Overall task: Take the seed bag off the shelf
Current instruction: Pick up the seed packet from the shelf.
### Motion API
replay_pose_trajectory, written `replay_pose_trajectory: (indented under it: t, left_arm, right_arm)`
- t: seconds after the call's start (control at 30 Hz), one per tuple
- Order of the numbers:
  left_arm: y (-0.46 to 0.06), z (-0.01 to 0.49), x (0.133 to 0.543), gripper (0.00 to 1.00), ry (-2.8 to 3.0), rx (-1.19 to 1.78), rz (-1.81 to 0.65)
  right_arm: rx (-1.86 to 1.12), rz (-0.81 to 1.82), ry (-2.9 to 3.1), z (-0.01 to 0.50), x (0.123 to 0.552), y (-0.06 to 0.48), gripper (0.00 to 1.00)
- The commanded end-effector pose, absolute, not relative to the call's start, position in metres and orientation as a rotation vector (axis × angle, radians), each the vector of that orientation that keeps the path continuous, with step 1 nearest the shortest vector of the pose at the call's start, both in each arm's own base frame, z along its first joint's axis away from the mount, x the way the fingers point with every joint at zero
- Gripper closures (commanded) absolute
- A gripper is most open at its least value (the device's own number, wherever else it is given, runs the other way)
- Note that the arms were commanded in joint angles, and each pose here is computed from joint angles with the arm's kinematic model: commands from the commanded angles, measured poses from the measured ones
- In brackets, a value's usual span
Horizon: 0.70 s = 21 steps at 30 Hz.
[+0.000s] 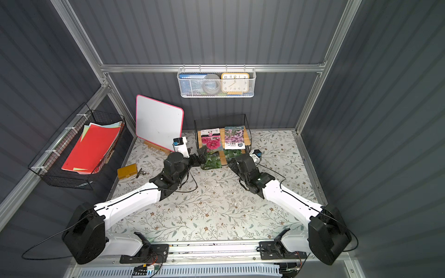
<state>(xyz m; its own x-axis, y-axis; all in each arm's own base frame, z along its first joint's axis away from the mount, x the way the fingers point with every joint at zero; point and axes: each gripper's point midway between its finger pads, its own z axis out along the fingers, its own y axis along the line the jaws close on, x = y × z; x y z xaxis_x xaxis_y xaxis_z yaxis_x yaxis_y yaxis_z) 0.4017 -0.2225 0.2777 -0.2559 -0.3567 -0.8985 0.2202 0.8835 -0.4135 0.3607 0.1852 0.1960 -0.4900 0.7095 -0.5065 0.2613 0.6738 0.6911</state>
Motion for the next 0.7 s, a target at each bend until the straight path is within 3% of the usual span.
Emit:
replay_pose_trajectory:
  t: [0.0,0.3,0.67]
  left_arm:
    - [-0.224,0.280,0.415,0.00,1.793,-0.149,-0.495]
    - [-0.211,0.295,0.449,0.00,1.845,-0.248,-0.414]
    - [-0.188,0.288,0.452,0.00,1.892,-0.270,-0.453]
  right_arm:
    - [0.769,0.627,2.008,0.204,0.372,0.178,0.28]
    - [0.772,0.647,1.994,0.216,0.387,0.187,0.27]
    - [0.818,0.659,1.992,0.212,0.409,0.186,0.28]
